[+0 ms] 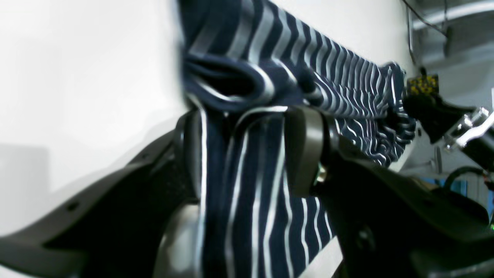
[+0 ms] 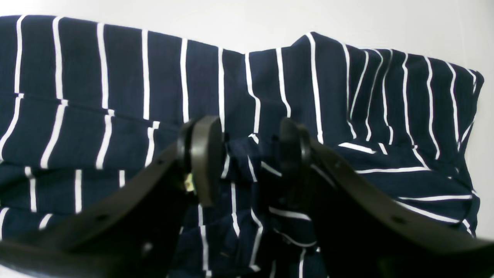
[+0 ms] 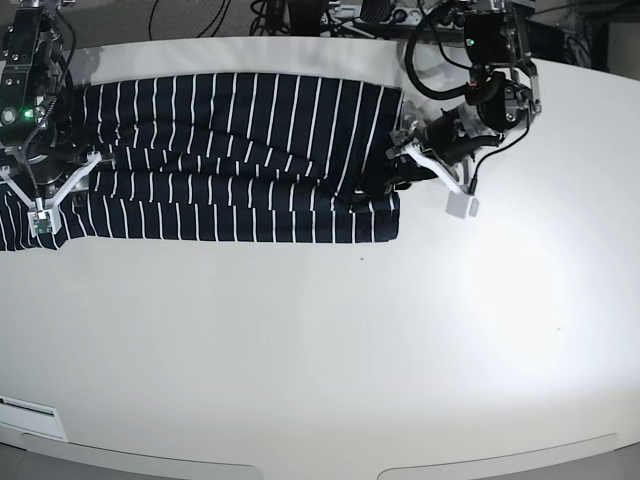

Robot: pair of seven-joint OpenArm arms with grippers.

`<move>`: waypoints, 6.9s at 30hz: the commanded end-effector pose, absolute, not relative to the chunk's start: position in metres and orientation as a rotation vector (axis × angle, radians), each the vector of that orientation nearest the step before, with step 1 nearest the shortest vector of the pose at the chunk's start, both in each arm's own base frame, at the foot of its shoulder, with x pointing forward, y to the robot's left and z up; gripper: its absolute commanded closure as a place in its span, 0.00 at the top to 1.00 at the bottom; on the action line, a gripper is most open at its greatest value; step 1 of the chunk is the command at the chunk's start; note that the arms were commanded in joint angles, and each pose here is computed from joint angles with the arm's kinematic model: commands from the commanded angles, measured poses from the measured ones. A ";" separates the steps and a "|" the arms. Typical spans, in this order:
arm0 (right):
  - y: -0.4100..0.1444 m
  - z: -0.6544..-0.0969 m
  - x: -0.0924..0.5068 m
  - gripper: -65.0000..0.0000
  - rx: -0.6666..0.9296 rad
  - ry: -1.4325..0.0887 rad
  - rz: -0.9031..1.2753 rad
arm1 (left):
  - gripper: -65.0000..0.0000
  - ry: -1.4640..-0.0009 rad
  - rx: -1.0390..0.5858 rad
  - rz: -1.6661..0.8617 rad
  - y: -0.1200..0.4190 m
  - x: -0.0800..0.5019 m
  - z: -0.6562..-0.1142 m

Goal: Fold the T-shirt properly
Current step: 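Grasp the strip's end with the left gripper and drag it toward the right gripper, then grasp both ends of the strip with both grippers, then fold the strip end held by the left gripper over toward the right gripper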

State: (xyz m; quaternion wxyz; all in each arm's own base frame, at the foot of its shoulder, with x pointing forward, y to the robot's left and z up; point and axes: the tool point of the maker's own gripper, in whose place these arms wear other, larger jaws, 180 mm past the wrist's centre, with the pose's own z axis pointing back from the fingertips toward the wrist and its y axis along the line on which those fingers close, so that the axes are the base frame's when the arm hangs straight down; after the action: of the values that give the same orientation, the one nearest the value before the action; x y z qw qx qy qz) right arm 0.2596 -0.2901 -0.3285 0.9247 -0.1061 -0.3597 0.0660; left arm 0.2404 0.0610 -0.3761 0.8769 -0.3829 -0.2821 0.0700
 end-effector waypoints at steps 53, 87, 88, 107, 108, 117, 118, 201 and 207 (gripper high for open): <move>-0.290 -0.316 0.268 0.42 -0.227 -0.783 0.173 | 0.00 -0.694 -0.658 0.242 0.053 0.286 -0.372; -0.217 -0.307 0.269 0.25 0.138 -0.858 0.362 | 0.00 -0.725 -0.260 0.060 0.227 0.291 -0.353; -0.218 -0.306 0.269 0.24 0.135 -0.862 0.361 | 0.00 -0.726 -0.260 0.056 0.229 0.291 -0.351; -0.213 -0.386 0.253 0.00 0.123 -0.708 0.324 | 0.00 -0.792 -0.841 -0.266 0.143 0.267 -0.287; -0.212 -0.387 0.253 0.00 0.124 -0.706 0.323 | 0.00 -0.798 -0.880 -0.289 0.138 0.263 -0.282; -0.214 -0.388 0.252 0.00 0.116 -0.697 0.304 | 0.00 -0.841 -0.971 -0.431 0.119 0.260 -0.252; -0.215 -0.389 0.252 0.00 0.112 -0.691 0.299 | 0.00 -0.852 -0.974 -0.440 0.117 0.262 -0.249; -0.213 -0.394 0.246 0.07 0.124 -0.649 0.288 | 0.00 -0.959 -0.910 -0.239 0.045 0.273 -0.284; -0.213 -0.394 0.246 0.07 0.124 -0.649 0.288 | 0.00 -0.824 -0.930 -0.321 0.009 0.255 -0.302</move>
State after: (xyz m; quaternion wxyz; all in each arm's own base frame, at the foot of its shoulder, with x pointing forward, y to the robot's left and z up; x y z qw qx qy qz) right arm 0.2474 -0.2106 -0.3949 0.9336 0.0657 -0.3254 0.1347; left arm 0.2498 0.0113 -0.3155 0.8162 -0.4238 -0.3640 -0.1473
